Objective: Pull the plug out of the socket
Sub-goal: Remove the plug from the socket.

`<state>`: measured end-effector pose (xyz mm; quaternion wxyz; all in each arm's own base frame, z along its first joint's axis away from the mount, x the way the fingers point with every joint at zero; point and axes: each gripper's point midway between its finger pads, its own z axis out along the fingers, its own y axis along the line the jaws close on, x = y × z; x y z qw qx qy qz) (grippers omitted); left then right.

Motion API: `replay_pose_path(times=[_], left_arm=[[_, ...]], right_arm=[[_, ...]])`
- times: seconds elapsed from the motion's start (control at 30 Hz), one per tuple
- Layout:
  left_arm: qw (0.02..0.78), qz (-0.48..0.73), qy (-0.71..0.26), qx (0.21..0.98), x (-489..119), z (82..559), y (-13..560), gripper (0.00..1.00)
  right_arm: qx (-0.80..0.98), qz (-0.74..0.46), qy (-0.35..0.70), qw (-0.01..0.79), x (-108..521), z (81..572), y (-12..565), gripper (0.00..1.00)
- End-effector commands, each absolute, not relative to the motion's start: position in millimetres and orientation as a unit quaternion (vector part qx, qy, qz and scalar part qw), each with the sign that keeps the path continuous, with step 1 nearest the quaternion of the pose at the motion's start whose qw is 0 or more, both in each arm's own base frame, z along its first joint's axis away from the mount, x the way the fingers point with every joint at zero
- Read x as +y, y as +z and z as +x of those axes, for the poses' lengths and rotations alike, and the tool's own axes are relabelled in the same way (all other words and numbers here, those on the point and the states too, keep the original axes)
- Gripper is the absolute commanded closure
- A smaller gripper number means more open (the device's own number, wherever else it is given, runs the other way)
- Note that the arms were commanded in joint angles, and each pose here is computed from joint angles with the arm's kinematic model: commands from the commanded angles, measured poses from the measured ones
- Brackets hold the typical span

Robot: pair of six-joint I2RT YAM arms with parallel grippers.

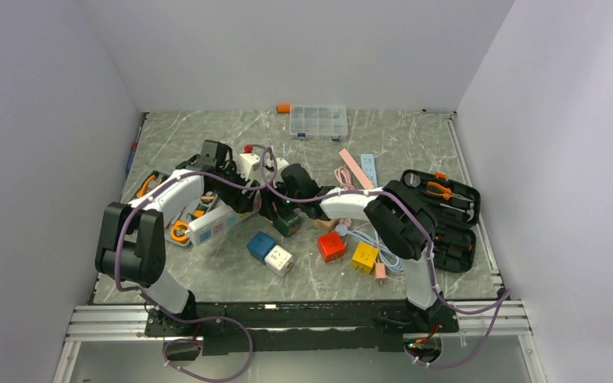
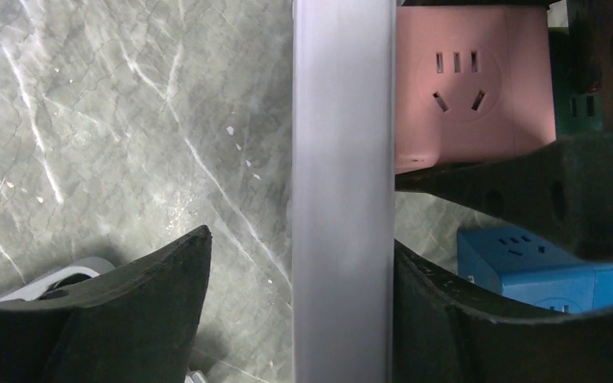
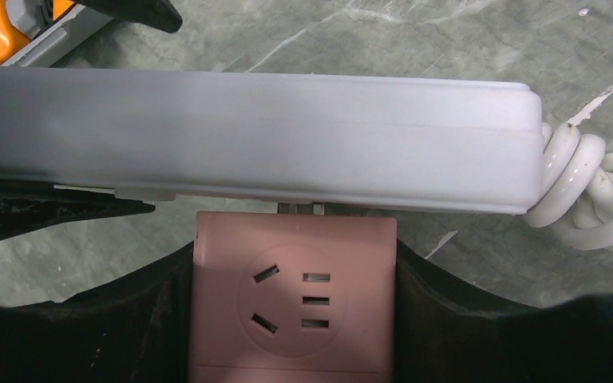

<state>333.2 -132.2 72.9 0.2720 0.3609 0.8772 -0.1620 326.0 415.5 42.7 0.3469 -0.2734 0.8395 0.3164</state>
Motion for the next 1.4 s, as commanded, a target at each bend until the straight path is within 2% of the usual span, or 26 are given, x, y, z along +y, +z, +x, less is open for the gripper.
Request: replay_pose_path(times=[0.0,0.13,0.3,0.4,1.1,1.37], left_arm=[[0.253,0.372,-0.143,0.882,-135.9,337.3,61.0,0.29],[0.232,0.381,-0.115,0.888,-132.8,331.9,42.7,0.46],[0.237,0.380,-0.077,0.891,-122.0,337.7,43.4,0.83],[0.252,0.373,-0.060,0.891,-119.0,346.9,53.9,1.00],[0.285,0.374,0.027,0.882,-97.9,381.4,69.5,1.00],[0.289,0.362,0.091,0.881,-77.8,398.2,70.1,1.00]], right_arm=[[0.764,-0.262,0.405,0.428,442.4,336.8,152.3,0.97],[0.764,-0.265,0.400,0.432,441.2,337.8,153.8,0.97],[0.767,-0.271,0.390,0.432,439.3,338.7,150.5,0.98],[0.771,-0.273,0.383,0.430,437.9,338.8,145.1,0.99],[0.803,-0.293,0.313,0.414,389.5,315.7,110.0,1.00],[0.815,-0.289,0.307,0.398,378.8,305.0,101.5,1.00]])
